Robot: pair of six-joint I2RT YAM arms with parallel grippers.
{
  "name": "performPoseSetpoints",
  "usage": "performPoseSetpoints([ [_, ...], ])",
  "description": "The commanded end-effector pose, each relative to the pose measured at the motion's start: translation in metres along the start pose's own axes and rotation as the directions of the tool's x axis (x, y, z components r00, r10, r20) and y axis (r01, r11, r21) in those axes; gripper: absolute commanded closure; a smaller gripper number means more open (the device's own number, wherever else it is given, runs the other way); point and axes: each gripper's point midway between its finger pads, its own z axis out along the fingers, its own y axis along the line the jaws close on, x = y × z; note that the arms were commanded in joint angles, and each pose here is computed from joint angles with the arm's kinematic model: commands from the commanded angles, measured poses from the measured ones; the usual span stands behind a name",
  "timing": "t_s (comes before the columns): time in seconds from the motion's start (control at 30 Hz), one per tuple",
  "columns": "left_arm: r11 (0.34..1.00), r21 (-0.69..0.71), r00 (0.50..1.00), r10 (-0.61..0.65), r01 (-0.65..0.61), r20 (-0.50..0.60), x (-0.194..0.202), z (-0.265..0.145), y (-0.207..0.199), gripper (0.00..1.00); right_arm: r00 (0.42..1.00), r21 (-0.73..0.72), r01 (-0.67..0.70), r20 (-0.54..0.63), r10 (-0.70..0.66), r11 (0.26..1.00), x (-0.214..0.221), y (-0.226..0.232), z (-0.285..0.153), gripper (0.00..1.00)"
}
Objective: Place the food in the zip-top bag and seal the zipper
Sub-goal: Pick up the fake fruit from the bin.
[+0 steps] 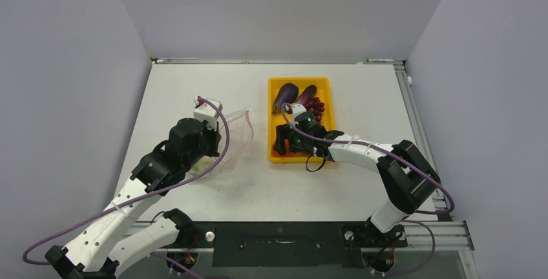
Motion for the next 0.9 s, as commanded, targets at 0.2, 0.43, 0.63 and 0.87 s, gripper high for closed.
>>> performPoseSetpoints([
  [0.2,1.000,0.013,0.998,-0.012,0.011,0.060,-0.014,-0.001,-0.002,1.00,0.990,-0.008,0.015,0.139,-0.013,1.000,-0.050,0.014,-0.035,0.66],
  [0.43,1.000,0.015,0.998,-0.012,0.011,0.062,-0.015,-0.002,-0.002,1.00,0.976,-0.041,0.035,0.215,-0.025,0.999,-0.075,0.033,-0.064,0.66],
  [0.63,1.000,0.015,0.998,-0.013,0.012,0.063,-0.015,-0.002,-0.002,1.00,0.950,-0.098,0.088,0.308,-0.054,0.991,-0.102,0.067,-0.095,0.67],
  [0.87,1.000,0.014,0.998,-0.017,0.016,0.065,-0.014,-0.003,-0.001,1.00,0.908,-0.143,0.170,0.407,-0.099,0.975,-0.122,0.109,-0.129,0.67],
])
